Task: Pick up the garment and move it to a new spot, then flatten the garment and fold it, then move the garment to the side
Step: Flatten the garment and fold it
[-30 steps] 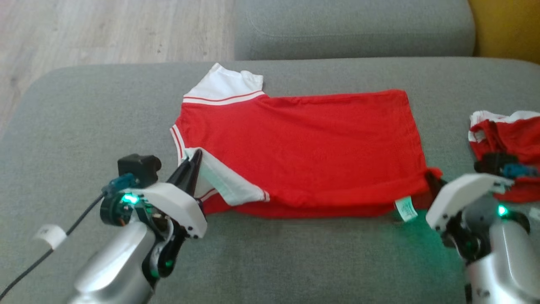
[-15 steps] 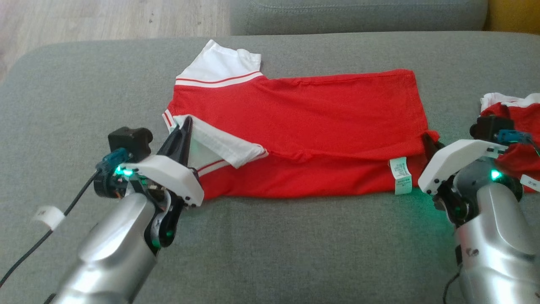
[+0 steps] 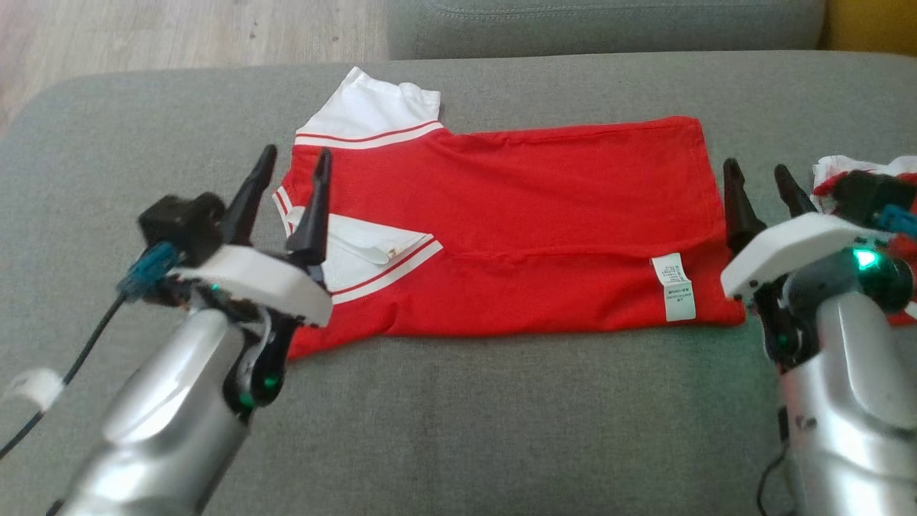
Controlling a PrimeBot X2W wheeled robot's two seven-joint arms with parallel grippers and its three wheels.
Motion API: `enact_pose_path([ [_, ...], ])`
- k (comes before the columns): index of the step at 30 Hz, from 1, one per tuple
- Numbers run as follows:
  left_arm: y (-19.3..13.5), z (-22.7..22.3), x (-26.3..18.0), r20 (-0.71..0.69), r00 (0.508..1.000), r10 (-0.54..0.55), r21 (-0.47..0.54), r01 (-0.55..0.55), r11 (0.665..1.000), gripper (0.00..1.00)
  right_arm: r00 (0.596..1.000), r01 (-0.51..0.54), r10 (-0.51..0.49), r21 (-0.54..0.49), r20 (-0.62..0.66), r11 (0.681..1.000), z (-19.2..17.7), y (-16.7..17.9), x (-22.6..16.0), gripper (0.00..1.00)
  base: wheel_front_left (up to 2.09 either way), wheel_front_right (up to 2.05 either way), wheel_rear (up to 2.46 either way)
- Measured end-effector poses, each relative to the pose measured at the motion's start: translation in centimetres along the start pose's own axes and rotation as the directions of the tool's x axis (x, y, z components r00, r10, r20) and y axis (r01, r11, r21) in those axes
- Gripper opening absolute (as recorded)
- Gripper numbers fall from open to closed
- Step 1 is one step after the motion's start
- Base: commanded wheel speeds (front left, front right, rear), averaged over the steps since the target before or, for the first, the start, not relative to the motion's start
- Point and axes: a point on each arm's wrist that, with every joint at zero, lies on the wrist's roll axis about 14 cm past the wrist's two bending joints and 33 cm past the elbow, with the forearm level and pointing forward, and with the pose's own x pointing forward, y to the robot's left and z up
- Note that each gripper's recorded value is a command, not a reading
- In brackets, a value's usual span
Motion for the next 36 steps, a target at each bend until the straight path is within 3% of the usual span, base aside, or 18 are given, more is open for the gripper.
enact_pose_path([
  [4, 0.6, -0.5, -2.3, -0.008, 1.0, 0.027, -0.02, -0.027, 0.999, 1.0, 1.0, 0.014, -0.012, -0.077, 0.024, 0.997, -0.4, -0.5, -1.8, 1.0, 0.0, 0.0, 0.0],
  [11, 1.7, -8.6, -9.0, -0.252, 0.957, 0.145, -0.121, -0.18, 0.976, 1.0, 0.997, 0.04, -0.045, -0.081, -0.062, 0.996, -5.3, -1.9, -5.9, 1.0, 0.0, 0.0, 0.0],
  [14, 1.5, -11.0, -10.4, -0.337, 0.93, 0.148, -0.157, -0.21, 0.965, 1.0, 0.995, 0.051, -0.057, -0.081, -0.081, 0.995, -6.1, -2.4, -6.8, 1.0, 0.0, 0.0, 0.0],
  [22, 2.9, -14.3, -10.1, -0.441, 0.874, 0.202, -0.22, -0.324, 0.92, 1.0, 0.994, 0.058, -0.065, -0.079, -0.088, 0.995, -6.0, -2.7, -6.9, 1.0, 0.0, 0.0, 0.0],
  [29, 3.9, -15.7, -8.5, -0.464, 0.858, 0.22, -0.272, -0.374, 0.887, 1.0, 0.989, 0.07, -0.079, -0.078, -0.123, 0.994, -6.8, -3.3, -6.5, 1.0, 0.0, 0.0, 0.0],
  [33, 4.2, -15.9, -7.4, -0.46, 0.862, 0.212, -0.28, -0.367, 0.887, 1.0, 0.986, 0.07, -0.081, -0.076, -0.146, 0.995, -7.3, -3.4, -5.7, 1.0, 0.0, 0.0, 0.0],
  [36, 4.4, -15.9, -6.8, -0.458, 0.864, 0.21, -0.282, -0.365, 0.887, 0.62, 0.977, 0.072, -0.085, -0.073, -0.195, 0.995, -8.5, -3.5, -5.3, 1.0, 0.0, 0.0, 0.0],
])
